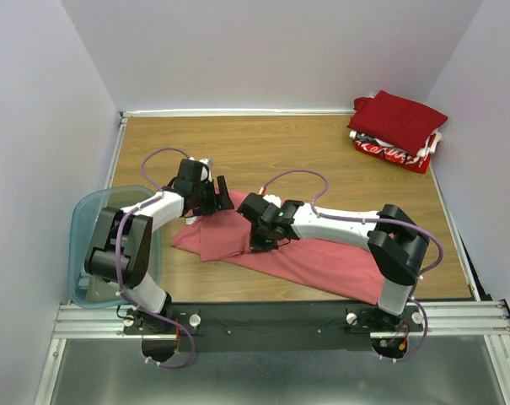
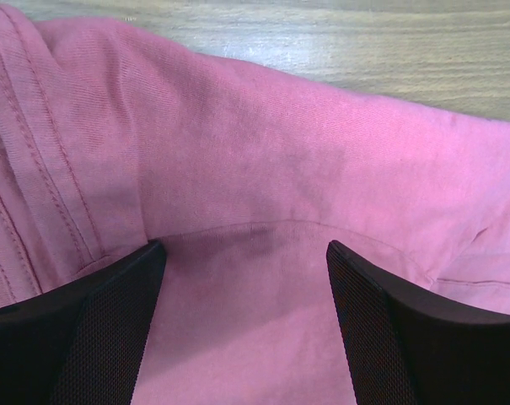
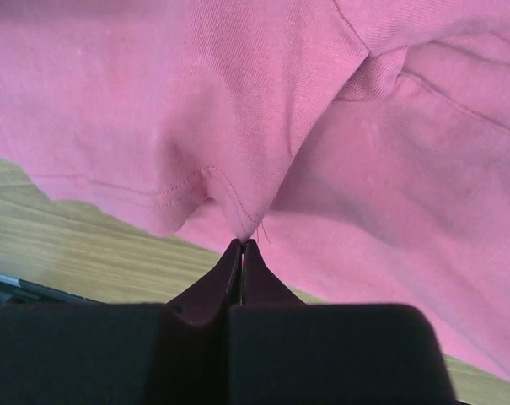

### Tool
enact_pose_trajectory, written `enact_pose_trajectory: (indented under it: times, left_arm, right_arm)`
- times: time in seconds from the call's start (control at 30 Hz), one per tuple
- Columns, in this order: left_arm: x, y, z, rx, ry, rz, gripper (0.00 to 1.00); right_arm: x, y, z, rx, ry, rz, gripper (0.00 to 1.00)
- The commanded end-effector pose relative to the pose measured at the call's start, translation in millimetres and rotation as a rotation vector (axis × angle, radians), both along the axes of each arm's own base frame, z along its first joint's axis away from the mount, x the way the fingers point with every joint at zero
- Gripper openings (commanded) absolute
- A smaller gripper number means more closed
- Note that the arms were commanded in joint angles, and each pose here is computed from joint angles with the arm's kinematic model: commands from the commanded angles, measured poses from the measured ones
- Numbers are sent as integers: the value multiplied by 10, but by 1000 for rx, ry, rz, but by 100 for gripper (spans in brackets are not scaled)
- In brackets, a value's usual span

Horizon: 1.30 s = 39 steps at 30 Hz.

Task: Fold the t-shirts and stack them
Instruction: Fold the tshirt

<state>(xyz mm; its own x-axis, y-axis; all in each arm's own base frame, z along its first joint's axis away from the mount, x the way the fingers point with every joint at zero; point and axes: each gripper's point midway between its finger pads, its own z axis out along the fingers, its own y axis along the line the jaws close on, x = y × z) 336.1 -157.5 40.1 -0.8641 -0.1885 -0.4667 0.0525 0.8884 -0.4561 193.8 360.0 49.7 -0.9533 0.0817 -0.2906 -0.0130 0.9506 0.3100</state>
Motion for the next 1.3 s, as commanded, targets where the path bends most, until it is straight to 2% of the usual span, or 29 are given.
enact_pose_trajectory:
  times: [0.0,0.13,0.37,0.43,0.47,0.5,0.57,0.67,0.83,0.97,1.13,1.27]
  left_arm:
    - [-186,103,-335,57,95,1,86]
    - [-132,143,-375,90,93,3,86]
    - [0,204,-359,145,69,-3,86]
    - [55,232,-341,174,62,-14,87]
    - [80,245,-325,185,57,-15,87]
    - [120,266,-288,201,51,-9,88]
    - [174,319,-238,235,34,-4,89]
    - [308,387,-36,277,-9,21,90]
    - [393,403,395,275,-77,51,91]
    - [359,240,684,192,-114,32,91]
    - [115,-39,583,94,-69,-30,91]
    - [-175,-212,232,19,34,-86,91]
  right_arm:
    - [-146,-59,4,-15,40,31,4]
    - [-230,-41,-24,-13,83,62,4]
    - [-218,-172,48,-47,65,33,6]
    - [-214,-202,44,-59,61,28,17]
    - [-214,-202,55,-61,59,28,26]
    - [-204,-209,77,-68,54,30,44]
    - [-155,-249,132,-84,30,16,60]
    - [-67,-404,265,-105,-15,-24,70]
    - [143,-964,319,-125,-37,-161,73]
    - [229,-1438,258,-171,-50,-233,76]
    - [311,-1854,183,-205,-43,-307,79]
    - [250,-1968,38,-228,-14,-315,80]
